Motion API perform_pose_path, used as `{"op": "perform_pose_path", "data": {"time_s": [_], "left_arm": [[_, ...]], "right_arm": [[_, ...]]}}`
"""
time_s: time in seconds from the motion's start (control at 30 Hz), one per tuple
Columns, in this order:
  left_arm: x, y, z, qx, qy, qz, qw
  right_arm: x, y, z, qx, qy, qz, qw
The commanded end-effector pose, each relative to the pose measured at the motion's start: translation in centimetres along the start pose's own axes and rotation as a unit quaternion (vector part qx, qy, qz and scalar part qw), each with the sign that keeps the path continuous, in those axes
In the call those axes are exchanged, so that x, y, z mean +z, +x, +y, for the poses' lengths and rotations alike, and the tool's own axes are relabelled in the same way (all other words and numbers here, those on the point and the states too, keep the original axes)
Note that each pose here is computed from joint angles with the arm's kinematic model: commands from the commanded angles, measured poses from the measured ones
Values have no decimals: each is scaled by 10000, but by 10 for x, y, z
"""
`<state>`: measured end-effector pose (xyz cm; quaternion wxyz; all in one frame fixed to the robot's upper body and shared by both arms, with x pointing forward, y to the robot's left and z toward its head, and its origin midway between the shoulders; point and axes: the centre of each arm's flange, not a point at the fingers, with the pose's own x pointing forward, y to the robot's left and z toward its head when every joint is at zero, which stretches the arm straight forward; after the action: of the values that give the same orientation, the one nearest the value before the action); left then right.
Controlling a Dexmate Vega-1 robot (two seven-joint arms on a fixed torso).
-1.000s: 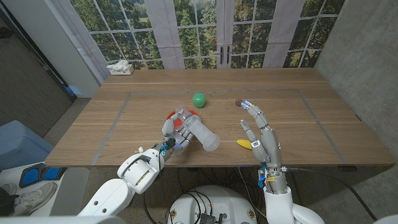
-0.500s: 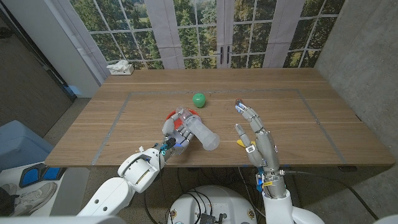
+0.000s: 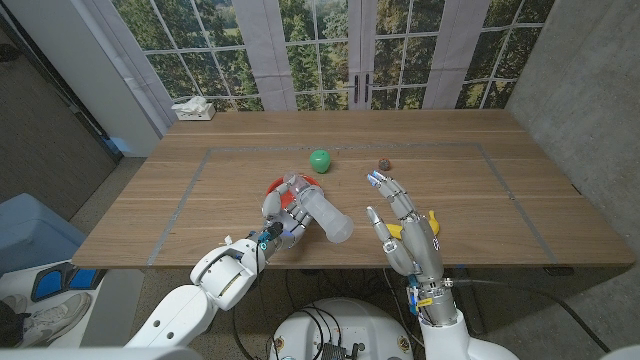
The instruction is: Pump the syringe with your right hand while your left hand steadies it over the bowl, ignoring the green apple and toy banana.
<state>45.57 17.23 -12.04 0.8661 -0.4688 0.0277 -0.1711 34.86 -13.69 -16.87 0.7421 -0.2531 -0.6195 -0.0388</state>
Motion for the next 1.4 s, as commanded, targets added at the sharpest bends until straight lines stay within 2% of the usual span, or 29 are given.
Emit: {"op": "perform_pose_path", "data": {"time_s": [0.03,0.23,0.53,0.77,1.0,1.17,1.3,1.4], "left_arm": [[-1,2,7,28,-79,-56,9999],[1,1,9,8,-71,-136,9999],[-1,1,11,-100,-169,-150,9997],[-4,1,12,-251,-320,-89,9991],[-7,8,13,-304,-389,-154,9987],[-7,12,13,-339,-400,-225,9984],[-8,14,12,-387,-418,-162,9982],[-9,15,12,-414,-367,-205,9983]], "right_arm": [[6,1,8,216,-247,157,9993],[11,3,13,230,-167,99,9995],[15,7,25,286,-84,195,9994],[22,6,26,267,-222,332,9988],[31,11,26,368,-404,441,9975],[35,14,26,485,-481,346,9971],[34,17,26,614,-431,316,9967],[35,18,28,579,-540,297,9964]]}}
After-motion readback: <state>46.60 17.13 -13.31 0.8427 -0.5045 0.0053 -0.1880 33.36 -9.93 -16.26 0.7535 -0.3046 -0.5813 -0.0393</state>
